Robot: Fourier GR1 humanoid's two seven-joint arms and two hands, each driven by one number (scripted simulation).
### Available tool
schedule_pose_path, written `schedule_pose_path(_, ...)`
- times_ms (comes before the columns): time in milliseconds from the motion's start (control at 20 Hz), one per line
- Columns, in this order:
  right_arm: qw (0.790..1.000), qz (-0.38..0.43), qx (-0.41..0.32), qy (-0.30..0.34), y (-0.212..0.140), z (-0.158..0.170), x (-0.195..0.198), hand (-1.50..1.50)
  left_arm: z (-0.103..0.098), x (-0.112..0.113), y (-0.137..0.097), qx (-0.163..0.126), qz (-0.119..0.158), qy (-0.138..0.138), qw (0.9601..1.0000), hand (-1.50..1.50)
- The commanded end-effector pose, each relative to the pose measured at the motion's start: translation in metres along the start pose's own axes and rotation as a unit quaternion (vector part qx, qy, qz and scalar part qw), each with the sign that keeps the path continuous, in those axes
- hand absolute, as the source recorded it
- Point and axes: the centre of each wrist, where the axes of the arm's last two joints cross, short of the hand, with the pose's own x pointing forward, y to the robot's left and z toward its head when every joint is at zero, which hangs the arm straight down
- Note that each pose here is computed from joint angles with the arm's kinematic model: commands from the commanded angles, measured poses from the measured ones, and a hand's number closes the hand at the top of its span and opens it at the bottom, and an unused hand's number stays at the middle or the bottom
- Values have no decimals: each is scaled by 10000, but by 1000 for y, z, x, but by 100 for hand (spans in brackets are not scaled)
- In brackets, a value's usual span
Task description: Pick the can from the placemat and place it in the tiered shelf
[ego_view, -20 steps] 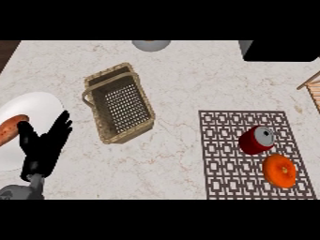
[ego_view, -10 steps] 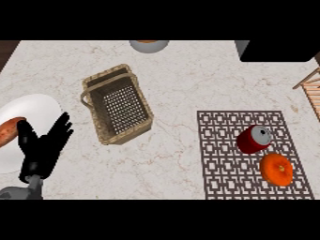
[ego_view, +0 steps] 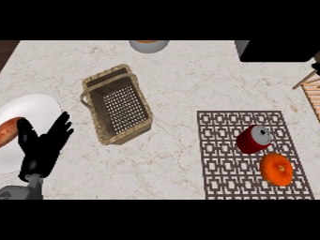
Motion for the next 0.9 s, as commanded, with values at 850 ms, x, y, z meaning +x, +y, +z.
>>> schedule_pose_path(850,9807,1201,176,1533,89,-50,59,-150,-3,-10,3,3,-82,26,10000,0)
